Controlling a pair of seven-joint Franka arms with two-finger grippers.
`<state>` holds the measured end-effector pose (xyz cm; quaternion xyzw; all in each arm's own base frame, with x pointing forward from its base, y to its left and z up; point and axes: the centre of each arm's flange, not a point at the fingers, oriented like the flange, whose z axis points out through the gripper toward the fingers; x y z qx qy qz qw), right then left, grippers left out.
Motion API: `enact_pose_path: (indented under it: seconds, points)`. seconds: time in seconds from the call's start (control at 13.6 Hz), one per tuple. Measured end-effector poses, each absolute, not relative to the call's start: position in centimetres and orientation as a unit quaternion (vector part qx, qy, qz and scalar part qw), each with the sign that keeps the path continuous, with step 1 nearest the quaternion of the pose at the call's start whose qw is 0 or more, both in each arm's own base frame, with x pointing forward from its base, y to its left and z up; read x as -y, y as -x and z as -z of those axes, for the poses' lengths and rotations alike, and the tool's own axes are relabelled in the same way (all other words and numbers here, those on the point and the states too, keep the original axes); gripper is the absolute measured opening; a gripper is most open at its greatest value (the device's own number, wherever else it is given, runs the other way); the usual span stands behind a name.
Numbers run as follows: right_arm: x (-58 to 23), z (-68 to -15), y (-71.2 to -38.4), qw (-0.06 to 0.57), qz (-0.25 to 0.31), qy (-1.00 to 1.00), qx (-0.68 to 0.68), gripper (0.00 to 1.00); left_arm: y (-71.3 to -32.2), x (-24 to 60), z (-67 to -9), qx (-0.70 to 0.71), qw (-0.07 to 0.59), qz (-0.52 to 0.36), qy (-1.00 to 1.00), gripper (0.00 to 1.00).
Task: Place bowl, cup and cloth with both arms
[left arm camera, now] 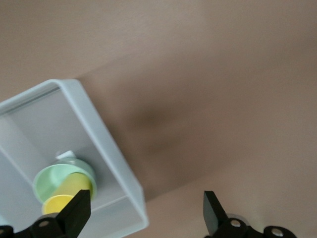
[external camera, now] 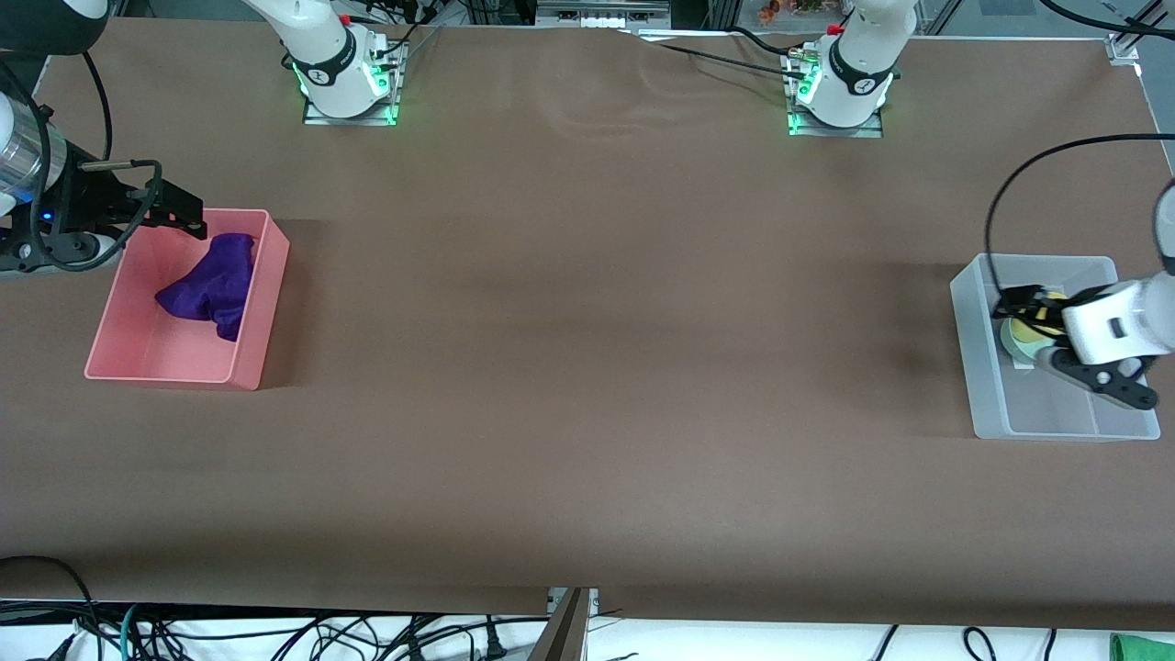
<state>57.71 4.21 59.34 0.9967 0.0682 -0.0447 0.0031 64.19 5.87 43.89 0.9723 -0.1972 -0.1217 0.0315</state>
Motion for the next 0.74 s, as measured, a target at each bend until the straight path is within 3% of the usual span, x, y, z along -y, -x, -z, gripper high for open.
enact_pose_path:
  seconds: [0.37,0.74]
  points:
    - [-4.1,-59.3,-57.7,0.003,0.045,-0.997,-0.067,1.00,-61.5,4.4,-52.3,0.079,0.015,0.085,-0.993,1.00]
    - [-4.0,-59.3,-57.7,0.003,0.045,-0.997,-0.066,1.00,-55.1,3.7,-58.7,0.014,0.012,0.026,-0.999,1.00]
